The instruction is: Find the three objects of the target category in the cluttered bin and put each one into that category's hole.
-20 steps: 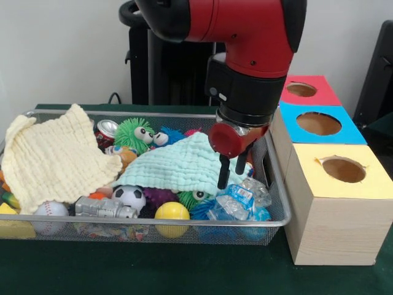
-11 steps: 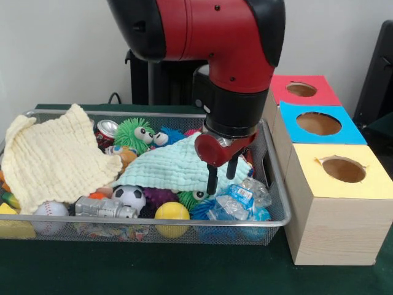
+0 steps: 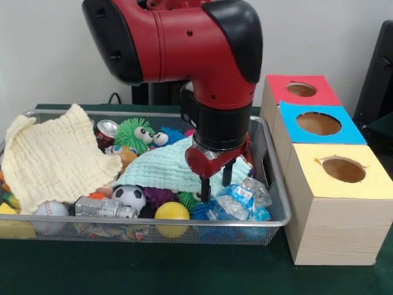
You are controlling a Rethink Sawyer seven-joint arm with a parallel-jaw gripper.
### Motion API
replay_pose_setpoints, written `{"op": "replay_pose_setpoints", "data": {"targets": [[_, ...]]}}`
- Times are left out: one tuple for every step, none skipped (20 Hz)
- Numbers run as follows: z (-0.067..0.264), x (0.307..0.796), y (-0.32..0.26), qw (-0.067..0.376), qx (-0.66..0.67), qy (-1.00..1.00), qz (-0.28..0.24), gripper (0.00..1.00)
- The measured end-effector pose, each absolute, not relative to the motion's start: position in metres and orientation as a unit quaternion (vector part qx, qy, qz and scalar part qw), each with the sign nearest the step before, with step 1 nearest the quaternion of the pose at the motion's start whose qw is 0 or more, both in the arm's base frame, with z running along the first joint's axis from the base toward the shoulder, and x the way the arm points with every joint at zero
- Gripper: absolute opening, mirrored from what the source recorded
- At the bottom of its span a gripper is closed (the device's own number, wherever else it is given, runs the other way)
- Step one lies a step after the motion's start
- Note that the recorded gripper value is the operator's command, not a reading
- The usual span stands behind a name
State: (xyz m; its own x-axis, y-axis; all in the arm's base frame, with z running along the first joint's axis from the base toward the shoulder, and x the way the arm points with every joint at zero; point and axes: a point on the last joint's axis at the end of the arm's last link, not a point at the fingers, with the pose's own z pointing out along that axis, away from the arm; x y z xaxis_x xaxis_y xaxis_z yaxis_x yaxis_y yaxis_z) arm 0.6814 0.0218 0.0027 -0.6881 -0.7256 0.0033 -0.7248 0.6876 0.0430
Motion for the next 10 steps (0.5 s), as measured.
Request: {"op": "replay_pose_setpoints", "data": {"targets": [[0.0019, 0.6818, 0.0219, 0.008, 0.393, -0.919, -0.021, 1.00], [0.0007, 0.6824, 0.0220, 0.005, 0.390, -0.920, -0.025, 1.00], [-0.0006, 0.6830, 0.0225, 0.002, 0.388, -0.921, -0.029, 1.00], [-0.0019, 0.6834, 0.0231, -0.001, 0.385, -0.922, -0.032, 1.00], [-0.0034, 0.6840, 0.0240, -0.003, 0.382, -0.923, -0.037, 1.00], [-0.0042, 0.6845, 0.0249, -0.005, 0.380, -0.924, -0.041, 1.00], [-0.0045, 0.6847, 0.0252, -0.006, 0.379, -0.924, -0.042, 1.00], [-0.0047, 0.6852, 0.0258, -0.007, 0.377, -0.925, -0.045, 1.00], [-0.0049, 0.6858, 0.0268, -0.008, 0.373, -0.926, -0.051, 1.00], [-0.0052, 0.6864, 0.0279, -0.010, 0.369, -0.928, -0.058, 1.00]]}}
